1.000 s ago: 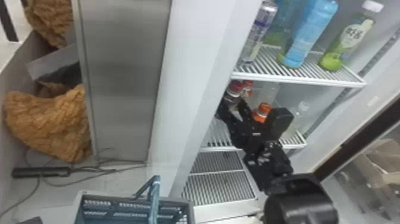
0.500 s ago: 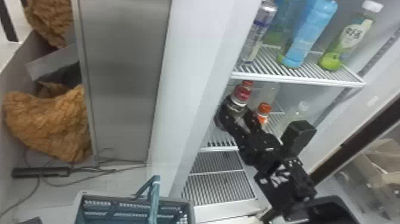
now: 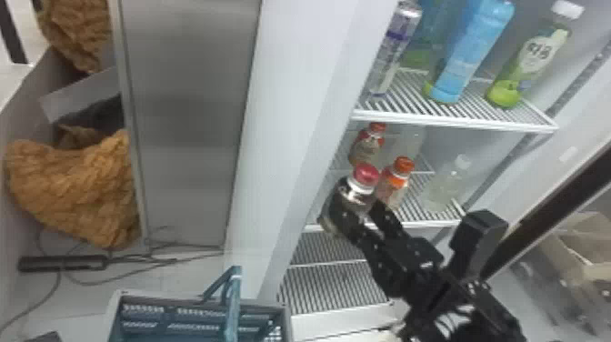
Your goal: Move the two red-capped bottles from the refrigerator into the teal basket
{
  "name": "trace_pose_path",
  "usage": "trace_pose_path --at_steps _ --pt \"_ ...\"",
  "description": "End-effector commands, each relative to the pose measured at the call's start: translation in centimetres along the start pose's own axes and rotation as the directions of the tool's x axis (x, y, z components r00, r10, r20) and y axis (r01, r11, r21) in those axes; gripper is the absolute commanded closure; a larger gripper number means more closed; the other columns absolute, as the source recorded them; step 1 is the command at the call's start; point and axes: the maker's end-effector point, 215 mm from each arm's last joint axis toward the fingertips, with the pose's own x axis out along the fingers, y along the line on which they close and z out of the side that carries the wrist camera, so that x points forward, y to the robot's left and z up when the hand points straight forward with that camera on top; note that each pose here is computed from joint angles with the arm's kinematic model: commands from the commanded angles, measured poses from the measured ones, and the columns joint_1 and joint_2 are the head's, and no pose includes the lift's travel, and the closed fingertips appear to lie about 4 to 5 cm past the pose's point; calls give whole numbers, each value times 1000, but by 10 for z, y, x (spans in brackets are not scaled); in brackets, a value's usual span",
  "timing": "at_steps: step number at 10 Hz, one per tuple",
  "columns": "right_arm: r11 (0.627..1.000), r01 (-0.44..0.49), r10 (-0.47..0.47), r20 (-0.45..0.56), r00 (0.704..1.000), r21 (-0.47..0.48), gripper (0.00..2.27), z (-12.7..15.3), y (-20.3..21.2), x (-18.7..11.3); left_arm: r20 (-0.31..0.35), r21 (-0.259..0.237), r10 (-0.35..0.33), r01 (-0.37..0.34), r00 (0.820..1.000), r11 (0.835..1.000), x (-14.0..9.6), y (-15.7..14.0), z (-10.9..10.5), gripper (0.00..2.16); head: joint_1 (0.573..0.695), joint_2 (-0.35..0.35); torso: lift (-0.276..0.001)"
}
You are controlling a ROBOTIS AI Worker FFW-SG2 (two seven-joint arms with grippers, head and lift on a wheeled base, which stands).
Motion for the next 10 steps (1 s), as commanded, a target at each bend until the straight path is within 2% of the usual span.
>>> trace_pose_path --at_steps 1,4,5,7,10 --pt "1000 -12 13 -81 997 11 828 -12 14 -22 1 0 -1 1 1000 1000 0 0 0 1159 695 -350 -224" --pt "999 -20 28 -215 976 36 826 -41 23 -58 3 -2 1 -1 1000 1000 -2 1 0 1159 695 -350 -224" --pt "998 -41 51 -277 960 43 828 -56 32 -69 5 -4 3 -3 1000 1000 -3 2 0 1159 695 -350 -224" --pt "993 -82 112 -405 907 90 828 -95 47 -86 5 -4 3 -3 1000 1000 -3 2 0 1159 695 -350 -224" --pt "969 -159 233 -474 849 191 828 -138 73 -81 3 -2 1 -1 1000 1000 -2 1 0 1159 695 -350 -224"
